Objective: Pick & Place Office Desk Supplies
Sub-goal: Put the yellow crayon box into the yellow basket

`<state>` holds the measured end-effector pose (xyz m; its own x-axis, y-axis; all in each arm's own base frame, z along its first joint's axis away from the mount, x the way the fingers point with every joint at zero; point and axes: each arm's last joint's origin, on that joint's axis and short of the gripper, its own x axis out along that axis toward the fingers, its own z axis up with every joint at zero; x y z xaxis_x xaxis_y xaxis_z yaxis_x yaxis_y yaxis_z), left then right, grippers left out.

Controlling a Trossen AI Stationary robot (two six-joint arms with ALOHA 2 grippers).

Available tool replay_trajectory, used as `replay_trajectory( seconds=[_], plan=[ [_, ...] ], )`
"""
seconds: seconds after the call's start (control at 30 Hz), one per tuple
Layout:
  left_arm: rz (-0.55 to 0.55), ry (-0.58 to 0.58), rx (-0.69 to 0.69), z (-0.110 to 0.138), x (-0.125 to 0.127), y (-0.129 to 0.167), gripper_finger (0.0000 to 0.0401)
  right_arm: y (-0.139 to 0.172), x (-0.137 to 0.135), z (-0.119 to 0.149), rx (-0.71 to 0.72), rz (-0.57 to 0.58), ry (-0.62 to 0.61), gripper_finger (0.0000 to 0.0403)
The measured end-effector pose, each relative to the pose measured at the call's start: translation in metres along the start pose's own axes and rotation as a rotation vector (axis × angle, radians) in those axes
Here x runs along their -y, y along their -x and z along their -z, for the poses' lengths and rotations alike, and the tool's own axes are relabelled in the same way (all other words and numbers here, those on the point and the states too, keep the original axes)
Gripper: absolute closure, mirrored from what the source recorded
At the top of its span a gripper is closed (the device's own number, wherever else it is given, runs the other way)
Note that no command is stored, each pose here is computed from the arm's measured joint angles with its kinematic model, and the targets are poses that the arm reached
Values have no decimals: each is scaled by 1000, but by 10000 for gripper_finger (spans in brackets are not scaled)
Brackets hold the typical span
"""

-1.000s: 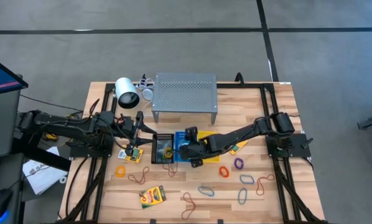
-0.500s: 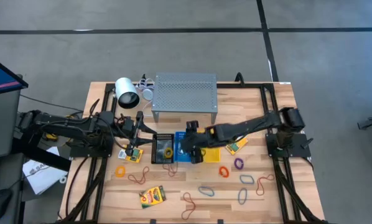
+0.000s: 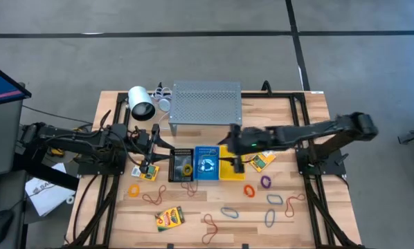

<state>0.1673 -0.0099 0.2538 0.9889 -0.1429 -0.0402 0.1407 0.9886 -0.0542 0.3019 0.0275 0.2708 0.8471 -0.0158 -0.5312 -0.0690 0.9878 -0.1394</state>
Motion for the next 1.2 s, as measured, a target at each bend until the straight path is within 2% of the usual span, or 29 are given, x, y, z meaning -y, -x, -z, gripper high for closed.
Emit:
replay_trajectory(
  seconds=[0.27, 0.43, 0.57, 0.8, 1.03, 1.13, 1.2],
  plan=[
    [0, 0, 1, 0, 0, 0, 248, 69, -3, 29, 327, -28, -68, 138],
    [0, 6, 0, 0, 0, 0, 248, 109, -5, 40, 469, -52, -95, 138],
    [0, 7, 0, 0, 0, 0, 248, 127, -9, 54, 541, -84, -98, 138],
    [-2, 9, -31, 9, 0, 0, 248, 139, -20, 83, 693, -154, -102, 138],
    [-1, 38, -15, 24, -1, 2, 248, 132, -30, 112, 818, -224, -174, 138],
    [0, 38, -9, 27, -1, 2, 248, 123, -32, 120, 806, -184, -250, 138],
    [0, 37, -1, 26, -1, 2, 248, 113, -34, 123, 749, -148, -277, 138]
  ],
)
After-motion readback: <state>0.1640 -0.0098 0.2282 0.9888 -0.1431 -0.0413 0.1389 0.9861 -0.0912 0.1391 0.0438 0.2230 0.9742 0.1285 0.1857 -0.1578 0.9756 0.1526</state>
